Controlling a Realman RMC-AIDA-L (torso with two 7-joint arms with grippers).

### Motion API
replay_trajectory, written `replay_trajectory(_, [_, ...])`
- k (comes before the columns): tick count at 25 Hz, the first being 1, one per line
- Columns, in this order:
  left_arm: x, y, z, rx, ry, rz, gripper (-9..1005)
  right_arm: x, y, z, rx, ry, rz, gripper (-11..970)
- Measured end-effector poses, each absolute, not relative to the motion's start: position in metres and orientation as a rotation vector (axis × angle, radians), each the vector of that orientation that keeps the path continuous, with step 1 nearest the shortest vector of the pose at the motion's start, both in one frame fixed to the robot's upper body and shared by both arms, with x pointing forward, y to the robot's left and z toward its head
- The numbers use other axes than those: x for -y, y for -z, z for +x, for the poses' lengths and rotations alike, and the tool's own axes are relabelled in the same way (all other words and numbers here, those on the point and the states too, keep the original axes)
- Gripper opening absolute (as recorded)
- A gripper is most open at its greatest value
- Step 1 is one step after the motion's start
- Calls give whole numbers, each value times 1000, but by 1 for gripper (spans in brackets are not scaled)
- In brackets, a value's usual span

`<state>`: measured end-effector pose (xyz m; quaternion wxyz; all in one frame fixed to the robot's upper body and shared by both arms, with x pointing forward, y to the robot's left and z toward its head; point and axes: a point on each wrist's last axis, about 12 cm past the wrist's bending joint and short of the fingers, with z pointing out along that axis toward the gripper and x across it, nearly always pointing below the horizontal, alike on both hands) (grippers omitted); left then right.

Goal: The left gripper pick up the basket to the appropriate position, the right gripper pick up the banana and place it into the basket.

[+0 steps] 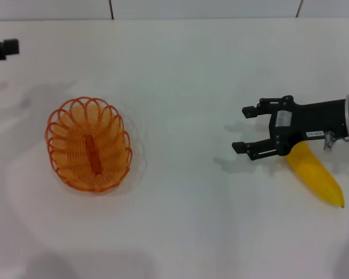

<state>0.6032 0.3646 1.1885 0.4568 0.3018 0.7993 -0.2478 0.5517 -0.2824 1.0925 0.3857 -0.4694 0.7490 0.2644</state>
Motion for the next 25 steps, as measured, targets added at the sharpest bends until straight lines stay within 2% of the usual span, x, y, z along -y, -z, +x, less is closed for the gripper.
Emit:
replay_trajectory(1, [-365,-1189,603,-1970,611,744,857,282,-1093,552,-1907,-673,-1196,894])
replay_trajectory(2, [-353,-1195,618,-2046,553,828,856,282,-1093,552,-1906,-673,-1196,894])
replay_trajectory(4, [-343,-1197,626,-2085,519,881,855,282,-1094,553,-1904,-672,-1197,894])
replay_trajectory(10, [-307,-1184,642,-2245,416,1014,851,279,-1094,554,-1900,-674,-1210,894])
replay_trajectory(25, [-258,-1149,649,-2303,333,1164,842,276,-1091,555,-1892,-691,-1223,894])
